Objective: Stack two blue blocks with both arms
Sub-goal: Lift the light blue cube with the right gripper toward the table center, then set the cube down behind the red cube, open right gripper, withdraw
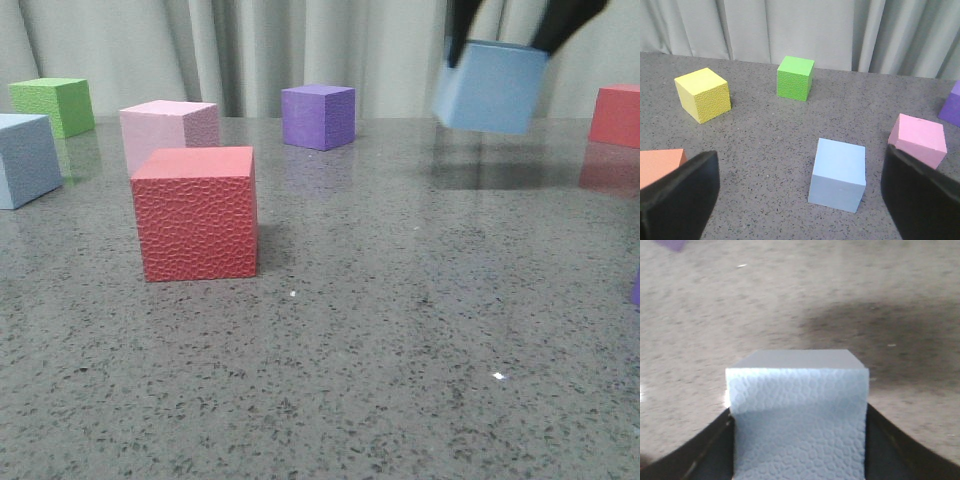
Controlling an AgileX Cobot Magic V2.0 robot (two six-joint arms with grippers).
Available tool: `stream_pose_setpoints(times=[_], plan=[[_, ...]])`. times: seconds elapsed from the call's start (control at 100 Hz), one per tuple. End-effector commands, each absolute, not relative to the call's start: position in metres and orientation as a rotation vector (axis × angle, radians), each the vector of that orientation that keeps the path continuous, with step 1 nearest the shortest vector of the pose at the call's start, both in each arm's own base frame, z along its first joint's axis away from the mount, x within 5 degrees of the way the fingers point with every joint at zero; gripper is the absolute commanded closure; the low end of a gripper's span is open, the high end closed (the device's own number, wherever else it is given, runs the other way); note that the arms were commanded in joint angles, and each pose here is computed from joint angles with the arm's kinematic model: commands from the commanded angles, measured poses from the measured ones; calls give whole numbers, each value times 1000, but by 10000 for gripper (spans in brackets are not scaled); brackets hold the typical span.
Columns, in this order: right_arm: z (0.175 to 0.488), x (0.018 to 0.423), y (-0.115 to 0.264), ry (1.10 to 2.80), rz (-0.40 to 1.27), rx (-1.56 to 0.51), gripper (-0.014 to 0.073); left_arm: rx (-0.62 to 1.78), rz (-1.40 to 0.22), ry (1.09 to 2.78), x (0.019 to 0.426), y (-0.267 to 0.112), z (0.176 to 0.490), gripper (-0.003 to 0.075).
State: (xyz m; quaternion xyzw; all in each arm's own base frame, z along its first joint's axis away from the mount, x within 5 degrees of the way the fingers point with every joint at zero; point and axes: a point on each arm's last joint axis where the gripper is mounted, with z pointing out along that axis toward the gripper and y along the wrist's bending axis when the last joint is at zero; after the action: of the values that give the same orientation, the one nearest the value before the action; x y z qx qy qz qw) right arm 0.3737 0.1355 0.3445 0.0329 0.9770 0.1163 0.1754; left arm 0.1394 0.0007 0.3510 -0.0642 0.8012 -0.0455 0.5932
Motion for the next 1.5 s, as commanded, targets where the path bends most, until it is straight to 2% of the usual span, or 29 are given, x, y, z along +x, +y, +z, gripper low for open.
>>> stream_pose_setpoints(times=[0.0,0.25,0.48,0.76,0.88,1.1,1.49], plan=[[367,362,154,2723,391,69,260,-151,-122,1746,141,1,371,92],[362,364,204,2629,514,67,260,-151,-122,1746,141,1,371,92],[347,371,210,2666,524,82,260,-151,-122,1746,141,1,371,92],[348,372,211,2650,541,85,258,-151,-122,1746,141,1,371,92],[348,372,212,2649,542,85,219,-151,-122,1746,141,1,371,92],[348,372,212,2652,544,86,41,-151,-122,1746,141,1,371,92],[358,367,209,2635,557,83,34,-152,-122,1753,141,1,370,92]])
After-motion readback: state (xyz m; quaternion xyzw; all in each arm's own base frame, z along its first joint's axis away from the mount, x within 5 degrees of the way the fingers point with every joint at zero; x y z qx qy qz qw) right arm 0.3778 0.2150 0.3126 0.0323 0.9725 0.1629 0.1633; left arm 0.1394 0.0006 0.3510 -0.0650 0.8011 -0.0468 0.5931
